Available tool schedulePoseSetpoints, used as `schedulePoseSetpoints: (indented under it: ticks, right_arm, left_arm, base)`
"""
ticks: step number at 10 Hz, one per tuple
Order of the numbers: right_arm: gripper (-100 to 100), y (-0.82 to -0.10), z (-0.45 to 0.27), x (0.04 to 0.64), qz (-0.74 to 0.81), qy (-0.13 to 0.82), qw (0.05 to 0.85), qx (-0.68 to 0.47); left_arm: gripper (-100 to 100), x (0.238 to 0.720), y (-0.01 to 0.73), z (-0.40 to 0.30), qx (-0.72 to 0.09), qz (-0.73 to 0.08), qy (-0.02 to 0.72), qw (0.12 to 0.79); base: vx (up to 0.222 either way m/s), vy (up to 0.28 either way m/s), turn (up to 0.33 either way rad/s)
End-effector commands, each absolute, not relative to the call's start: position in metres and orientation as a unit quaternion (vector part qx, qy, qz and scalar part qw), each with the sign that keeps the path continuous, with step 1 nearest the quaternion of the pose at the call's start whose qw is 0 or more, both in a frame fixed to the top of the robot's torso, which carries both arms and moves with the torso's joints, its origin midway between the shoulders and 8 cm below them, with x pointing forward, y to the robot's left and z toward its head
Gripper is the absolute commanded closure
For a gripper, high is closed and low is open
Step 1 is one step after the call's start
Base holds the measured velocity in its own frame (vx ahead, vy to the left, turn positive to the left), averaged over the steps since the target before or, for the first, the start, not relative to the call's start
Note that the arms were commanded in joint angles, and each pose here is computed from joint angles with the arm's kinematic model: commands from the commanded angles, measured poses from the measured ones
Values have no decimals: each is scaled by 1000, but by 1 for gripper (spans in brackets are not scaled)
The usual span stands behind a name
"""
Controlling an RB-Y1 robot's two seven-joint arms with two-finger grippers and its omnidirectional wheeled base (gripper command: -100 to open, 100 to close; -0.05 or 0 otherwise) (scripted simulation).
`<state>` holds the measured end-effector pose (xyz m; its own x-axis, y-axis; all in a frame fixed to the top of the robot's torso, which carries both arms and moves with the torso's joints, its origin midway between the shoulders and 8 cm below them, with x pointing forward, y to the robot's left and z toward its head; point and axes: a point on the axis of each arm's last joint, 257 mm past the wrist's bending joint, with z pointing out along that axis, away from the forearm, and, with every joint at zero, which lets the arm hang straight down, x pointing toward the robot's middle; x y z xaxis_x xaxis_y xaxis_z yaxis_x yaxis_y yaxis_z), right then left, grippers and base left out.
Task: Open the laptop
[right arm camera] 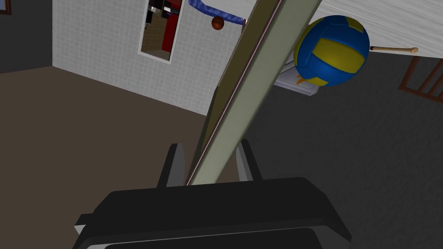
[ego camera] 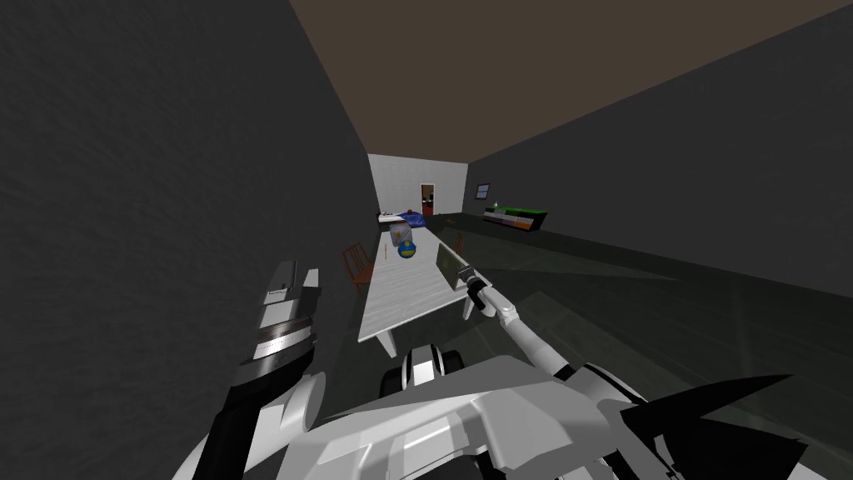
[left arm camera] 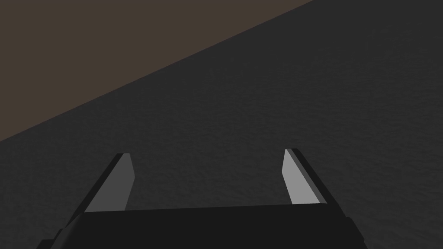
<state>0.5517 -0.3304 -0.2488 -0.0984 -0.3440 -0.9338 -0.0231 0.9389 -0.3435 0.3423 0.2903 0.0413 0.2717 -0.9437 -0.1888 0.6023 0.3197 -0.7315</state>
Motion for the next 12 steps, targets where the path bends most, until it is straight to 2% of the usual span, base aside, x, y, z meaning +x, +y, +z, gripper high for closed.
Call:
schedulePoseSetpoints:
  ticks: [1, 11, 12]
  right_arm:
    - [100, -353, -248, 559, -109, 741, 655, -96]
    - [100, -288, -295, 556, 63, 769, 637, 14]
    - [100, -287, -283, 561, 58, 762, 645, 4]
  left_arm:
    - [0, 342, 290, 41, -272, -516, 313, 749]
    - [0, 342, 290, 41, -272, -516, 313, 749]
    - [0, 342, 290, 41, -272, -516, 313, 749]
  base:
    - [-38, -40, 69]
    - [31, -105, -53]
    - [15, -48, -17]
